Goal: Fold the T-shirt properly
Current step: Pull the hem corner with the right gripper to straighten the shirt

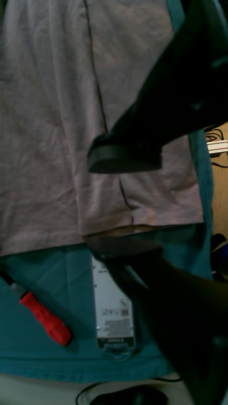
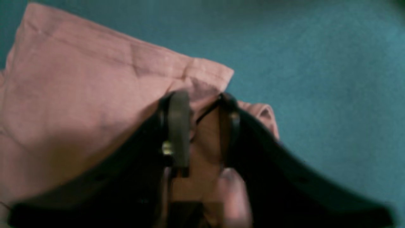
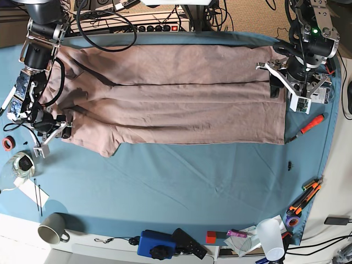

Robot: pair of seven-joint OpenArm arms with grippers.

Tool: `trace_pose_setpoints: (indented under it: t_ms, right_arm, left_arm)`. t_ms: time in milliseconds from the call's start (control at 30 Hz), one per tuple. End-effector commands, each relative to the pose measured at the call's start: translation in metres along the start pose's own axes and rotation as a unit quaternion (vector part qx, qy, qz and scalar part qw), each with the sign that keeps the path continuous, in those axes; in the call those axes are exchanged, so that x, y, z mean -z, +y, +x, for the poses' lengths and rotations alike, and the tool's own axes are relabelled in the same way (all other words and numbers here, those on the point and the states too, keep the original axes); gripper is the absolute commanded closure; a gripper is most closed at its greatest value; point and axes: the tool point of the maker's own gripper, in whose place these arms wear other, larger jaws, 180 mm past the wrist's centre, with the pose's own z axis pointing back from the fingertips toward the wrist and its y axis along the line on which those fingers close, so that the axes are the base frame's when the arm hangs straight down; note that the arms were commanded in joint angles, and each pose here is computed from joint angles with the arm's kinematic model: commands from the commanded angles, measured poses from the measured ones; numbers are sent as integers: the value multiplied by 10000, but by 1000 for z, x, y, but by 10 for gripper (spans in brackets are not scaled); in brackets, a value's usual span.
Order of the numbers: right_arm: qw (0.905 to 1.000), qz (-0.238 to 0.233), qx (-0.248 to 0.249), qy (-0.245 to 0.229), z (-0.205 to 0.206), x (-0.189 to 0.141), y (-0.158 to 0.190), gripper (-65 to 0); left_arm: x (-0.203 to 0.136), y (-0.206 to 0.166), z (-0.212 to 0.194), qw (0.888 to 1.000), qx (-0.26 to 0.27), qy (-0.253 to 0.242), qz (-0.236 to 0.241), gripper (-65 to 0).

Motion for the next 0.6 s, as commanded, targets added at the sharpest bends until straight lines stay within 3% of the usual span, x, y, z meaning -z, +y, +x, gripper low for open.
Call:
trace_pose_setpoints:
  t_ms: [0, 33, 67, 567]
  right_arm:
    - [10000, 3, -43, 11, 5, -2, 0, -72]
    - [10000, 5, -31, 30, 4, -2, 1, -12]
    - [10000, 5, -31, 49, 4, -2, 1, 0]
    - [9985, -225, -434, -260, 31, -19, -1, 0]
  left_arm:
    - [-3, 1, 9, 9998, 56, -184, 11, -320]
    - [-3, 1, 9, 9998, 56, -188, 11, -320]
    - [-3, 1, 9, 9998, 58, -190, 12, -320]
    - [-3, 1, 9, 9998, 57, -187, 13, -317]
